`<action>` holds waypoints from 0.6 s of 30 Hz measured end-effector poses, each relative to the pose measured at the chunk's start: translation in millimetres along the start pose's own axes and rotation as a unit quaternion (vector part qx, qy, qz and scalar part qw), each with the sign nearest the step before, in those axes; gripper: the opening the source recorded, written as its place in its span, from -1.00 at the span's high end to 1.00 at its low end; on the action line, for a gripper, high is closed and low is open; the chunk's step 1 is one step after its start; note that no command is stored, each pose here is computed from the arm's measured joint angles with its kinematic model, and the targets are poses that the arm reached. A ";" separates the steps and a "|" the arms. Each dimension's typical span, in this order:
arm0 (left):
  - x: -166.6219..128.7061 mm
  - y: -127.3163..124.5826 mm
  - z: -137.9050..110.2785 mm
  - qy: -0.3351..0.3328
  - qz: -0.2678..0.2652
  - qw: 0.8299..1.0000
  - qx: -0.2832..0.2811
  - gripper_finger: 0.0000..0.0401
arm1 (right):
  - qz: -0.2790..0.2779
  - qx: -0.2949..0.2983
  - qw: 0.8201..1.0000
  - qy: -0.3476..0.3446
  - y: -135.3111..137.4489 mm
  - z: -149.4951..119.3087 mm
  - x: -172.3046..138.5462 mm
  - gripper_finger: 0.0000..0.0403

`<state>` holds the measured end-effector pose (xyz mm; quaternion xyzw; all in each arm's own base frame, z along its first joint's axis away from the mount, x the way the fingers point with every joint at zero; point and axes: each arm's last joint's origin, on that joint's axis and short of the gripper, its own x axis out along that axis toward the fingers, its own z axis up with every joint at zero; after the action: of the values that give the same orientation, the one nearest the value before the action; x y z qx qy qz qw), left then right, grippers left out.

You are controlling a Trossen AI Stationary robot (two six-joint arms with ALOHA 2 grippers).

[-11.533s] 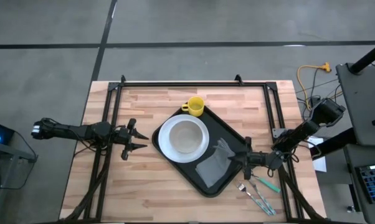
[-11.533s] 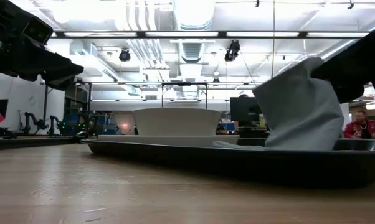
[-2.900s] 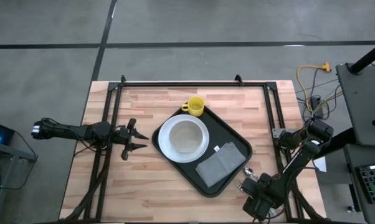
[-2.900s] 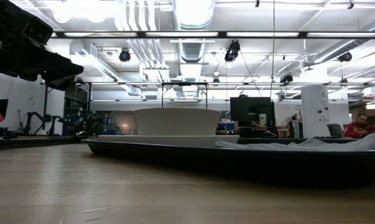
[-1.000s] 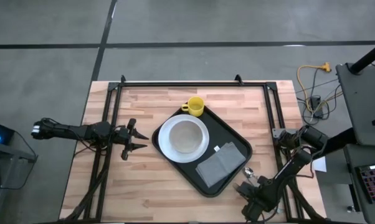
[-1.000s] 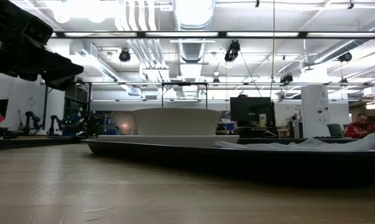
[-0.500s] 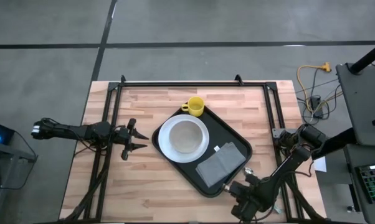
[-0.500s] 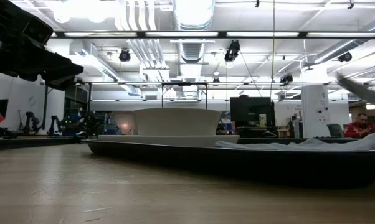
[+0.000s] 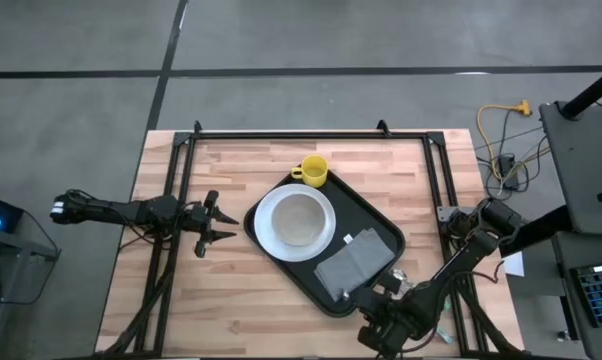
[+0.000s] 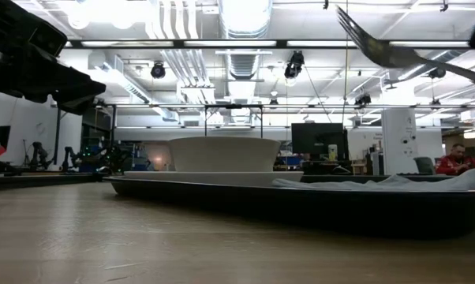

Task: Set up tray
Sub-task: Put the white and blue fork on top of the gray napkin on the black serving tray

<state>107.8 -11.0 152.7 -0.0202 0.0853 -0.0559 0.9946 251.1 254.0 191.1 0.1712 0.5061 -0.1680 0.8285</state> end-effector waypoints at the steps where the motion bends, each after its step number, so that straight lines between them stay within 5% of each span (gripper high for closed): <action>1: 0.0 0.0 0.0 0.000 0.000 1.000 0.000 0.32 | 0.005 -0.001 1.000 -0.012 1.3 2.0 0.4 0.93; 18: 0.0 0.0 0.0 0.000 0.000 1.000 0.000 0.32 | 0.001 0.020 0.984 -0.175 6.2 25.0 2.1 0.93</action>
<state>107.8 -11.1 152.7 -0.0202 0.0853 -0.0559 0.9946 274.3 247.9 200.7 0.1562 0.3500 -0.2040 0.9008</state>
